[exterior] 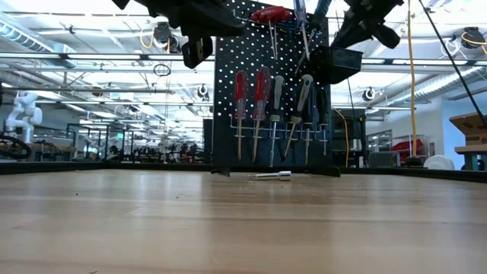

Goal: Hang tools onto peg board
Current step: Put the silver extension bar into the black bin on the pegboard

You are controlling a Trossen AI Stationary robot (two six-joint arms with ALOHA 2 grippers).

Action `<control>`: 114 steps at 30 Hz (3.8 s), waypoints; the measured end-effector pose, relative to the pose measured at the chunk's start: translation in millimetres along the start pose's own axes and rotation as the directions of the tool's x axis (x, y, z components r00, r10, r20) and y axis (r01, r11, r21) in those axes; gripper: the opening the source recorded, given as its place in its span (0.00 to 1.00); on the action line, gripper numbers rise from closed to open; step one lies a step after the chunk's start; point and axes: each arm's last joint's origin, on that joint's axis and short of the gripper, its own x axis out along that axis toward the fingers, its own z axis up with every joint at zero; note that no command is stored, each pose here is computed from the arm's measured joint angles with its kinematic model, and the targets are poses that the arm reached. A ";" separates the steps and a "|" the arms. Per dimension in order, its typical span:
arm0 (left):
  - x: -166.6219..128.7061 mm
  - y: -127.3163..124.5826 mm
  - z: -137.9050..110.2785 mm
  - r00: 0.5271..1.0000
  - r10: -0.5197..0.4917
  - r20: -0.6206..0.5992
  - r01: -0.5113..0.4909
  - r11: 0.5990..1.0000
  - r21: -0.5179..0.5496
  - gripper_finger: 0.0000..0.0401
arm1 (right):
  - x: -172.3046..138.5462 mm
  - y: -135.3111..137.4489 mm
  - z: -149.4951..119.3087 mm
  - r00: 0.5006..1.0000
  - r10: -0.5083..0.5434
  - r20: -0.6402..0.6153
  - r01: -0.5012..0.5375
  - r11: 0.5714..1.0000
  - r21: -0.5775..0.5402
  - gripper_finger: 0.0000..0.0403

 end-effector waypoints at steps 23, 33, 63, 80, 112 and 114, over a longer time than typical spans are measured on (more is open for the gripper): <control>0.6 -3.2 -2.4 1.000 -0.006 -0.013 0.006 1.000 0.003 0.00 | 9.1 4.4 8.1 0.999 -0.044 -0.002 0.044 0.997 -0.056 0.41; 0.3 -2.0 -5.0 0.999 0.007 -0.040 -0.007 1.000 -0.003 0.00 | -17.2 1.6 18.3 0.991 0.003 0.135 0.002 0.999 -0.037 0.39; 64.5 45.7 -34.1 0.937 0.348 -0.019 -0.309 0.855 0.415 0.38 | -69.2 59.6 -116.3 0.858 0.351 -0.376 -0.404 0.912 -0.070 0.39; 114.3 94.9 -60.1 0.898 0.439 0.020 -0.403 0.805 0.436 0.53 | -59.9 52.4 -164.7 0.821 0.359 -0.444 -0.377 0.925 0.049 0.39; 125.0 99.4 -85.2 0.926 0.335 -0.173 -0.300 0.933 0.199 0.06 | -59.9 56.0 -161.8 0.837 0.385 -0.389 -0.403 0.914 0.036 0.39; 119.0 89.7 -80.1 0.938 0.300 -0.172 -0.265 0.943 0.201 0.06 | -59.9 57.7 -160.9 0.840 0.396 -0.371 -0.411 0.911 0.044 0.39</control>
